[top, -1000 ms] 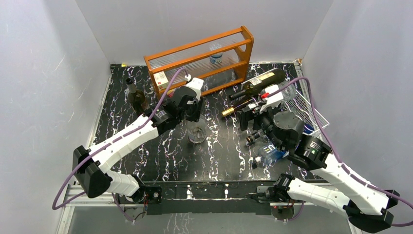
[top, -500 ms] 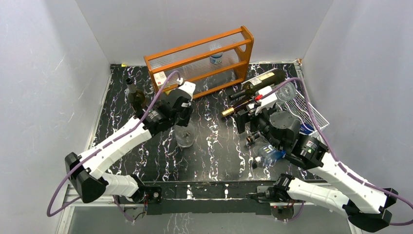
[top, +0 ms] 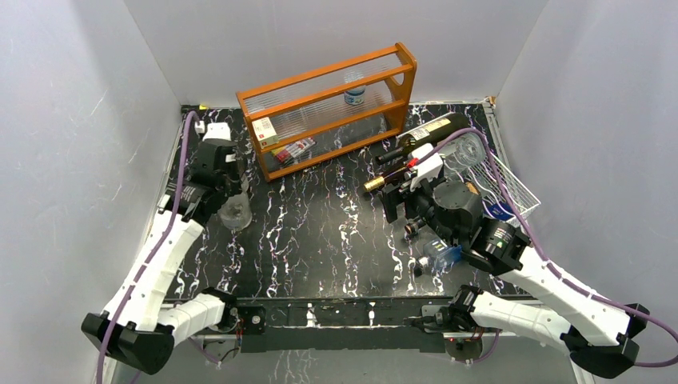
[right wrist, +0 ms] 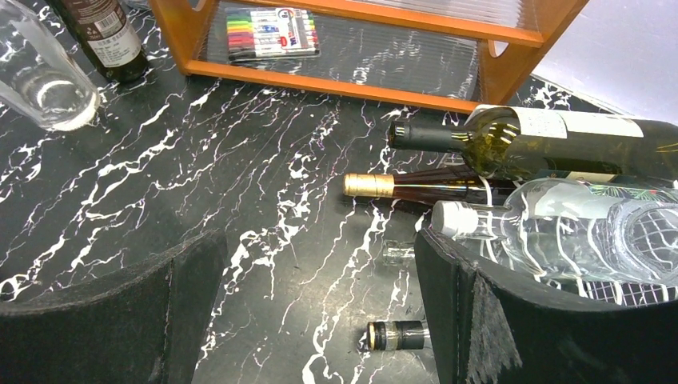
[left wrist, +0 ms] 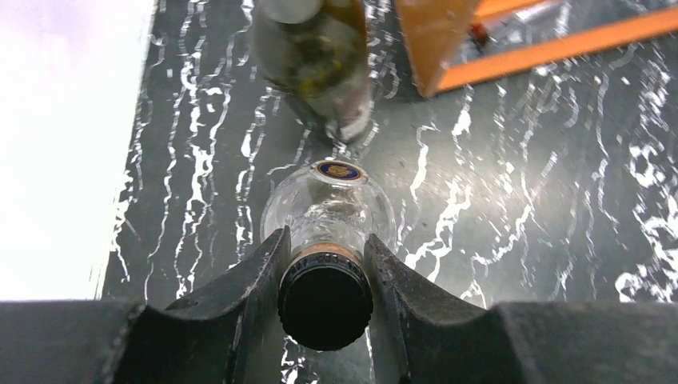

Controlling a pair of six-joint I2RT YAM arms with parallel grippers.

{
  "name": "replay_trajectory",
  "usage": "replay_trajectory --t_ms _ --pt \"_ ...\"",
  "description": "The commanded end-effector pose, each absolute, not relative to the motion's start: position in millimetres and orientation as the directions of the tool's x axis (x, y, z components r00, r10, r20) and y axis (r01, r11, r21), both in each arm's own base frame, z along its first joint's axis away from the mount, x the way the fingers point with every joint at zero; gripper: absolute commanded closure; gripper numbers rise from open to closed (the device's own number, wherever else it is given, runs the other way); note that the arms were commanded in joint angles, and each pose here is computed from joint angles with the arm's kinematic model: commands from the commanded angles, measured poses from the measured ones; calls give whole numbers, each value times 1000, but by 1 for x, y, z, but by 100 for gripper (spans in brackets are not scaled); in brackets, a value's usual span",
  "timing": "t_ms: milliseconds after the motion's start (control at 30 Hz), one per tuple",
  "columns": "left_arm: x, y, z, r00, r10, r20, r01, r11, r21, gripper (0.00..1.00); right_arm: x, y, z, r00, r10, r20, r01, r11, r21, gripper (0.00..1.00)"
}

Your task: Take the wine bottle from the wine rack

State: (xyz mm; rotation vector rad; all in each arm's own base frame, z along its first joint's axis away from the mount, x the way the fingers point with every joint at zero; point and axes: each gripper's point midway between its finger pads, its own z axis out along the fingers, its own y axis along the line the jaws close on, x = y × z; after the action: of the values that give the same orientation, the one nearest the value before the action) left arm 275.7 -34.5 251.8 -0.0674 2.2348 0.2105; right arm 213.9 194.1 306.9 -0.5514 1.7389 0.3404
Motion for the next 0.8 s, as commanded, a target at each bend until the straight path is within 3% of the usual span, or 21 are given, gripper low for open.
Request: replay_trajectory --t_ms 0,300,767 --pt "282 7 291 -447 -80 -891 -329 941 80 100 216 200 326 -110 -143 -984 -547 835 -61 2" --pt "278 65 299 -299 -200 -933 -581 813 12 100 218 212 334 -86 -133 -987 -575 816 -59 2" --pt "349 130 327 -53 -292 -955 -672 718 -182 100 208 225 328 -145 -90 -985 -625 780 21 2"
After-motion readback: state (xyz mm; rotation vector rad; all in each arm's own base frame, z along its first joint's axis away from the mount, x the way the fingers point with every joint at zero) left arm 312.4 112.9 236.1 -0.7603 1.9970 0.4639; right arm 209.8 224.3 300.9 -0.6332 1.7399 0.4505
